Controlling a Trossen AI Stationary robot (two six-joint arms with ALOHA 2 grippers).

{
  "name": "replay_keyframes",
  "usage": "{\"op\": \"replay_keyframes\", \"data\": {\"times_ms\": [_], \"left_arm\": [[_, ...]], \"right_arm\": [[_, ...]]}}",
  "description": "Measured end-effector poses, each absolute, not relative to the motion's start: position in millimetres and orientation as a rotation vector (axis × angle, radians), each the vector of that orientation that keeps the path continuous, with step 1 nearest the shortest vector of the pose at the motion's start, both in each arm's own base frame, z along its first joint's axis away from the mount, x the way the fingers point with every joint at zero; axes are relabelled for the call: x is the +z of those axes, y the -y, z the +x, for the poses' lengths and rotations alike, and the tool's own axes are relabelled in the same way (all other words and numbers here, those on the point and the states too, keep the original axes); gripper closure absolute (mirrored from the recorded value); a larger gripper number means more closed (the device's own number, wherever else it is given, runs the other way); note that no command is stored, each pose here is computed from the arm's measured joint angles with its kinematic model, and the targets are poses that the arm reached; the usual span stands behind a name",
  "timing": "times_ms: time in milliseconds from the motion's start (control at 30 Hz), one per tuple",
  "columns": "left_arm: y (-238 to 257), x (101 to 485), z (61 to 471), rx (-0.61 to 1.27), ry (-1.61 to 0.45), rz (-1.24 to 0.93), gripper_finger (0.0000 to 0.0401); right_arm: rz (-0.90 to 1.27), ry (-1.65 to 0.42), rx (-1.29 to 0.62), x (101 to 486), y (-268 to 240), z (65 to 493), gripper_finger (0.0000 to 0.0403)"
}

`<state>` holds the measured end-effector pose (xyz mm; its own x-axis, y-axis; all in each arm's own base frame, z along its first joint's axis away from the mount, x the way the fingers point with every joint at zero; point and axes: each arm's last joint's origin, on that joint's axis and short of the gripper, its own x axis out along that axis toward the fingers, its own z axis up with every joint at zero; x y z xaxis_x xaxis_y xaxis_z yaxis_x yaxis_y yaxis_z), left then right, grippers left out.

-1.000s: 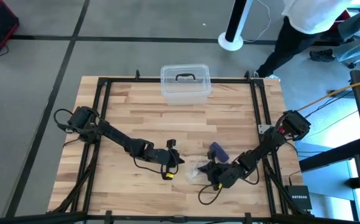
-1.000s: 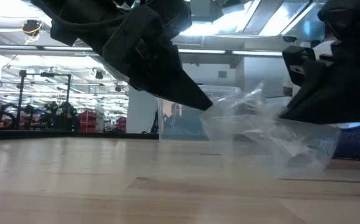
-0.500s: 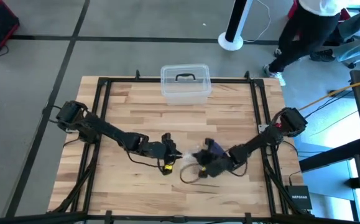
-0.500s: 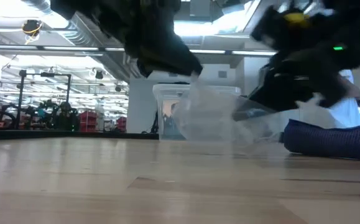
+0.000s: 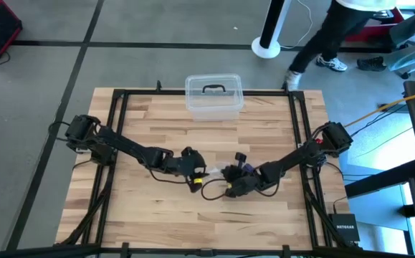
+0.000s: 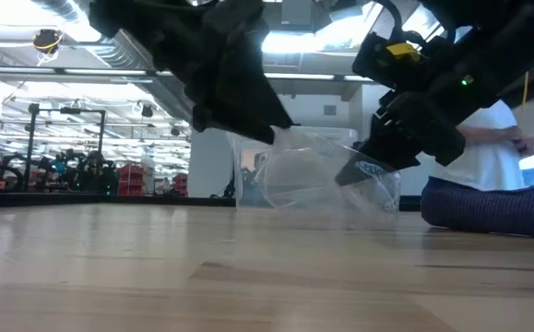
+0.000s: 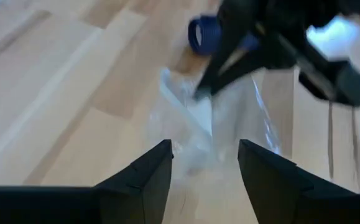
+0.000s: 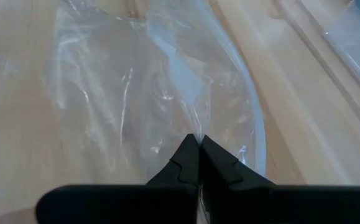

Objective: Roll bandage
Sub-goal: Open the transparent zip bag

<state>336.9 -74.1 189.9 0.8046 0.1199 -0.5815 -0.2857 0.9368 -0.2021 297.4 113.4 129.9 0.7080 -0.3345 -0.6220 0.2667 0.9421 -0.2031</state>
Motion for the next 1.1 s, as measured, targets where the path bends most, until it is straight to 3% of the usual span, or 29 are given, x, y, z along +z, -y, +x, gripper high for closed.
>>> {"op": "replay_keyframes", "data": {"times_ms": [167,300,533,633,767,833,933,1100], "left_arm": [[67.4,195.6,342.9,0.225,-0.522,-0.336,0.0230],[67.5,192.1,342.6,0.146,-0.575,-0.306,0.0240],[63.9,189.0,340.8,0.210,-0.598,-0.315,0.0273],[63.9,189.0,340.8,0.199,-0.599,-0.274,0.0303],[64.5,189.3,341.0,0.183,-0.599,-0.235,0.0379],[64.1,188.7,340.4,0.189,-0.607,-0.207,0.0392],[65.3,189.8,336.6,0.230,-0.618,-0.157,0.0396],[76.0,218.9,322.8,0.224,-0.541,-0.067,0.0398]], "right_arm": [[-0.101,-0.709,-0.334,130.0,-113.4,297.5,0.0398],[-0.089,-0.708,-0.326,130.1,-113.8,297.7,0.0398],[-0.068,-0.685,-0.317,131.8,-114.9,299.7,0.0398],[-0.054,-0.664,-0.314,133.2,-115.5,301.1,0.0398],[-0.034,-0.633,-0.312,135.7,-115.6,303.8,0.0398],[-0.025,-0.624,-0.312,136.4,-114.6,305.0,0.0393],[-0.034,-0.631,-0.297,141.0,-115.4,302.2,0.0363],[-0.058,-0.661,-0.221,174.4,-124.1,280.7,0.0274]]}}
